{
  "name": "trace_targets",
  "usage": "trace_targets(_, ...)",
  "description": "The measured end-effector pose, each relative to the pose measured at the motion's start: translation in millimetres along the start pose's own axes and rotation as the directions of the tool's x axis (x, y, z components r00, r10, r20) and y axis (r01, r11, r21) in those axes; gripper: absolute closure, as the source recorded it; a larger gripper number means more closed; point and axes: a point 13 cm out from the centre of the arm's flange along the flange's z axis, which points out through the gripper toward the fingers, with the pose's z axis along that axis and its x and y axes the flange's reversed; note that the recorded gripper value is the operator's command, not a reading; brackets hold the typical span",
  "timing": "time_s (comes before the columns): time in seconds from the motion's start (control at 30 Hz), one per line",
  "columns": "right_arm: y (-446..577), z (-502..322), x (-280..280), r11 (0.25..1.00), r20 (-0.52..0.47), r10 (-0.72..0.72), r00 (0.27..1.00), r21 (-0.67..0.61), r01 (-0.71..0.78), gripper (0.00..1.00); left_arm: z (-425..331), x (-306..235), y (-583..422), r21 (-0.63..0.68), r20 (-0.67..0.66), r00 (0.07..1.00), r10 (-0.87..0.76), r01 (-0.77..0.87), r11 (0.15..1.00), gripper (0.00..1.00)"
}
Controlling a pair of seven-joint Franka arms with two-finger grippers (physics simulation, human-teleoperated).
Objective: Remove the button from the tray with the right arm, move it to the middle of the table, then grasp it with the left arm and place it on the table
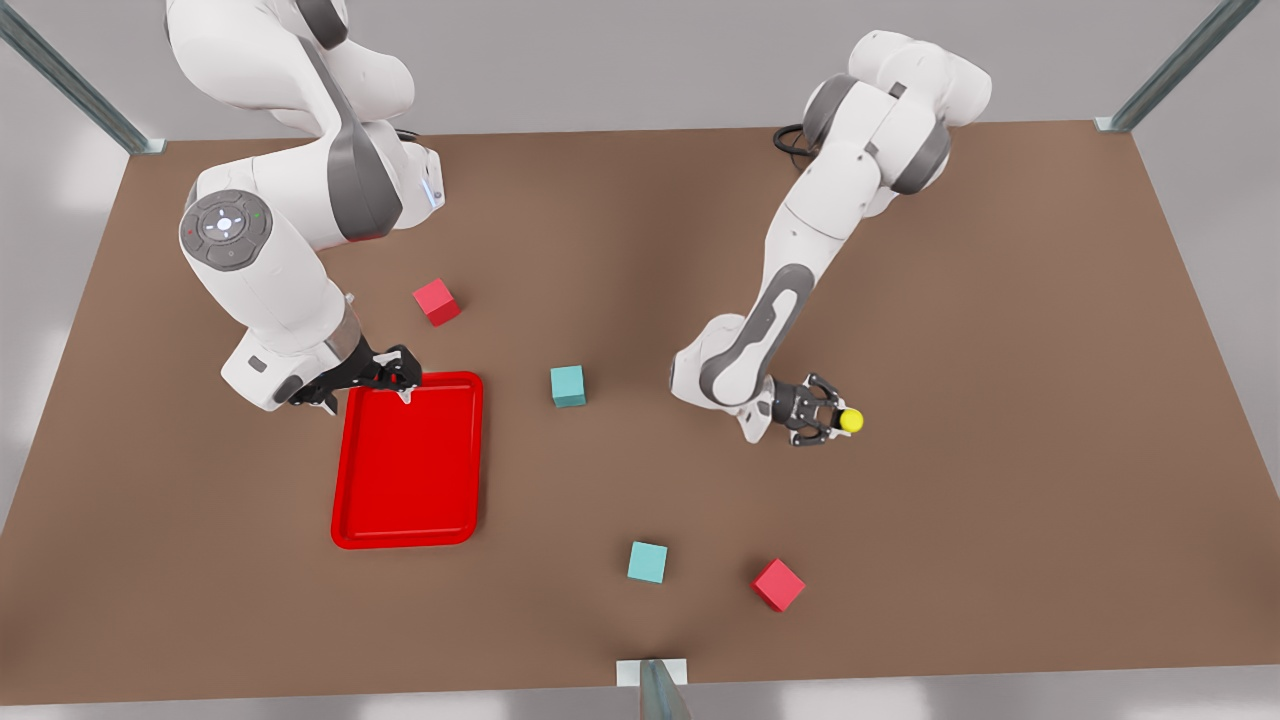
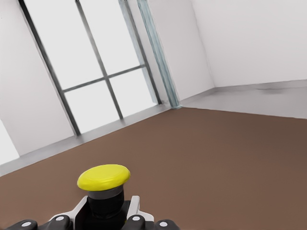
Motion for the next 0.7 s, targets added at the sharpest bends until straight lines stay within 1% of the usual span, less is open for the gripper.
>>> trace_targets(0.13, -5, 0, -1, 1.000, 0.001, 0.005, 1.000, 0.001, -0.005, 0.00, 13, 22, -3, 0.014, 0.038, 0.985, -0.170, 0.170, 0.985, 0.52)
trace_targets(0.37, -7, 0, -1, 1.000, -0.001, 0.004, 1.000, -0.001, -0.004, 0.00, 24, 46, -10, 0.052, 0.033, 0.917, -0.397, 0.395, 0.917, 0.52)
trace_targets(0.4, -7, 0, 0, 1.000, -0.002, 0.003, 1.000, -0.001, -0.003, 0.00, 26, 47, -11, 0.057, 0.032, 0.905, -0.424, 0.422, 0.905, 0.24)
trace_targets(0.43, -7, 0, 0, 1.000, -0.002, 0.002, 1.000, -0.001, -0.002, 0.00, 27, 47, -12, 0.061, 0.031, 0.893, -0.450, 0.448, 0.892, 0.00)
trace_targets(0.53, -8, 1, 0, 1.000, -0.003, 0.002, 1.000, 0.001, -0.002, 0.00, 25, 46, -15, 0.075, 0.023, 0.856, -0.517, 0.514, 0.854, 0.00)
trace_targets(0.7, -8, 1, 0, 1.000, -0.004, -0.001, 1.000, 0.002, 0.001, 0.00, 22, 46, -16, 0.082, 0.021, 0.854, -0.520, 0.517, 0.852, 0.00)
